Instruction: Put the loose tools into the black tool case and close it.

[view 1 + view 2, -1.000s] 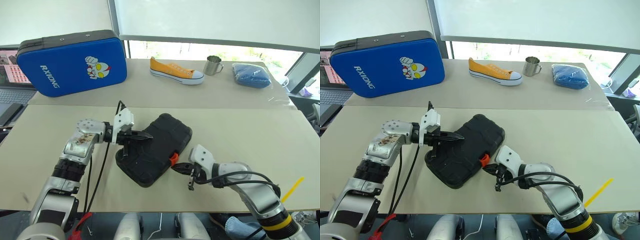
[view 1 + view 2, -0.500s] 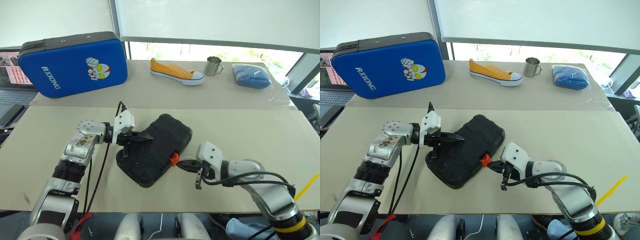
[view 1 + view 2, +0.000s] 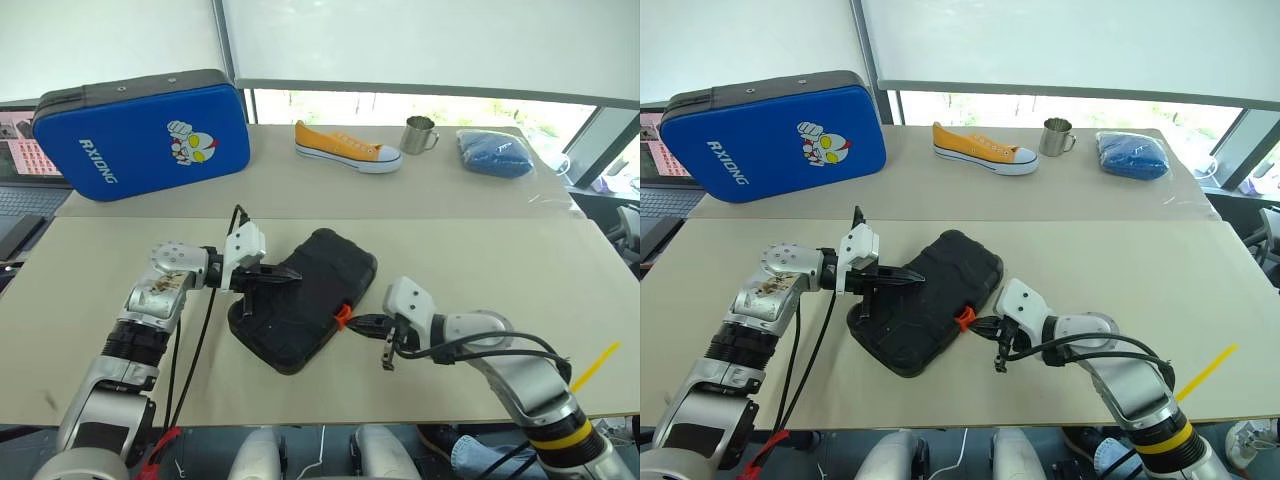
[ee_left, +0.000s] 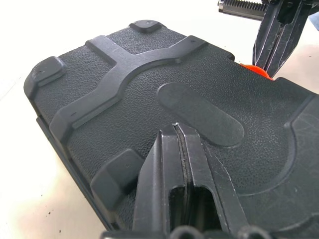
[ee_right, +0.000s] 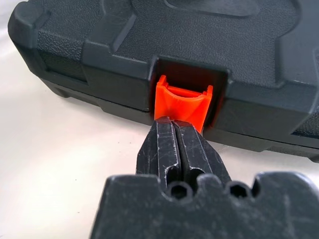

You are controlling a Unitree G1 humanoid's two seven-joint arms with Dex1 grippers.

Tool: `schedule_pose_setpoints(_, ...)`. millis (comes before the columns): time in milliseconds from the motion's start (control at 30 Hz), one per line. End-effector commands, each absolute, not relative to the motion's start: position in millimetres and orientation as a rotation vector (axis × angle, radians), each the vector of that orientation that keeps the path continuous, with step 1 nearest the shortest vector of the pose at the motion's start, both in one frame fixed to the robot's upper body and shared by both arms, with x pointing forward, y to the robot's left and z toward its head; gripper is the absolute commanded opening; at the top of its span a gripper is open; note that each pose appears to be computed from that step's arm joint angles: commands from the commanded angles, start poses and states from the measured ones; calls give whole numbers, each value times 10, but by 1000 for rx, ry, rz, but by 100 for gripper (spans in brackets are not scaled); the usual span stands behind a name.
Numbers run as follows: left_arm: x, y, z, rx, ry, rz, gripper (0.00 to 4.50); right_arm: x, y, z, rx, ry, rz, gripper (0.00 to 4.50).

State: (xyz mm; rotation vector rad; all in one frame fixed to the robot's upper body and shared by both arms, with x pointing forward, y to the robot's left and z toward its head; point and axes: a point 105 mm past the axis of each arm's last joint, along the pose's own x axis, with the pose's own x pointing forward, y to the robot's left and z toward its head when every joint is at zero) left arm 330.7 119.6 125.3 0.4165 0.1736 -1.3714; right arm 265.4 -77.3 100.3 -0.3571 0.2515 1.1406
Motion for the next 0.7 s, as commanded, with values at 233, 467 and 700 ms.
schedule_pose_setpoints(233, 3179, 1228, 779, 385, 344, -1395, 2, 2693, -603, 1226, -347, 118, 1166, 0)
schedule_pose_setpoints(467, 3138, 1254, 737, 372, 359, -1388, 2, 2768, -541, 1161, -306, 120, 1165, 0)
schedule_pose_setpoints(700, 3129, 1254, 727, 369, 364, -1385, 2, 2799, -499, 1149, -320, 115, 1182, 0)
